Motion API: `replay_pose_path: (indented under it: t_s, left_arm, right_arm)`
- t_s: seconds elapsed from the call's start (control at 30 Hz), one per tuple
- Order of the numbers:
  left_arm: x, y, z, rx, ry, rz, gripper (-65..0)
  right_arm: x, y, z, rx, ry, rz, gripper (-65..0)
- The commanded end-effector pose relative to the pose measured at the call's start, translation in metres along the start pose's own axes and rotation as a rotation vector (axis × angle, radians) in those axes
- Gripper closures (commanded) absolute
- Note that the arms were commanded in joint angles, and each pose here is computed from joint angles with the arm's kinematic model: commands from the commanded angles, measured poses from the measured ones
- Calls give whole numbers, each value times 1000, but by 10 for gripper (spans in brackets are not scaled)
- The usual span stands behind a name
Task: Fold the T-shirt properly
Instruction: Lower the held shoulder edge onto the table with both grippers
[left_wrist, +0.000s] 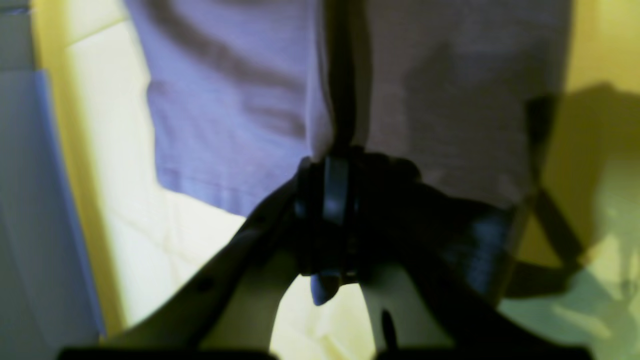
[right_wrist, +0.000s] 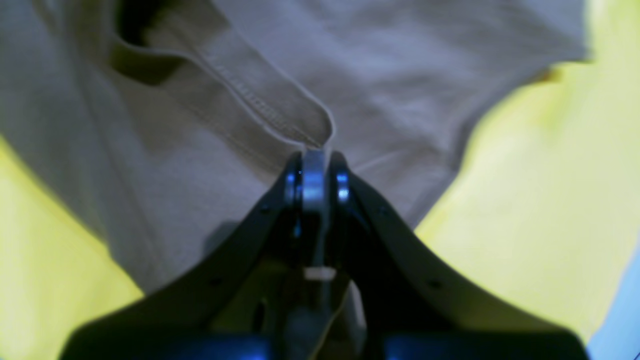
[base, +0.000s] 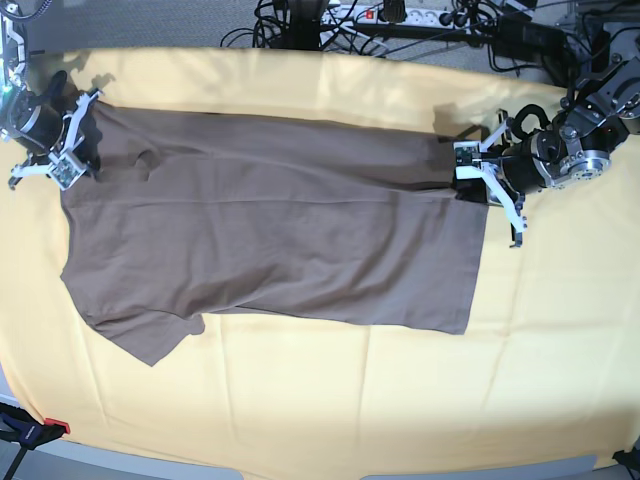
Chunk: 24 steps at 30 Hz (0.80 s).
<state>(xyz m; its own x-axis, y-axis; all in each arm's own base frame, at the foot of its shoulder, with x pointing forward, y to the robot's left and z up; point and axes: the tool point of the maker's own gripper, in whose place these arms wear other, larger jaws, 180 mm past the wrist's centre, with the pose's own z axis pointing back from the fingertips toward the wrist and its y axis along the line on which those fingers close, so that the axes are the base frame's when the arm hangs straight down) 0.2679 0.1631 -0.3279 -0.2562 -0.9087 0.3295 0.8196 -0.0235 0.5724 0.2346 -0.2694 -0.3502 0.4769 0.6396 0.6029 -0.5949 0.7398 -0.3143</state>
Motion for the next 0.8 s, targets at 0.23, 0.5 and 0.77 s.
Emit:
replay_pose_path:
  t_s: [0.23,0.5,0.77]
  left_arm:
    - [-1,12,6,32,1,-13,0]
    - [-1,12,6,32,2,-16,0]
    - [-1,12,6,33,1,-16,0]
  right_arm:
    - [21,-6,-7,-34,-55,16,0]
    - [22,-10,-13,-74,-34,65,0]
    - [24,-27,-11,-169,-39,24,0]
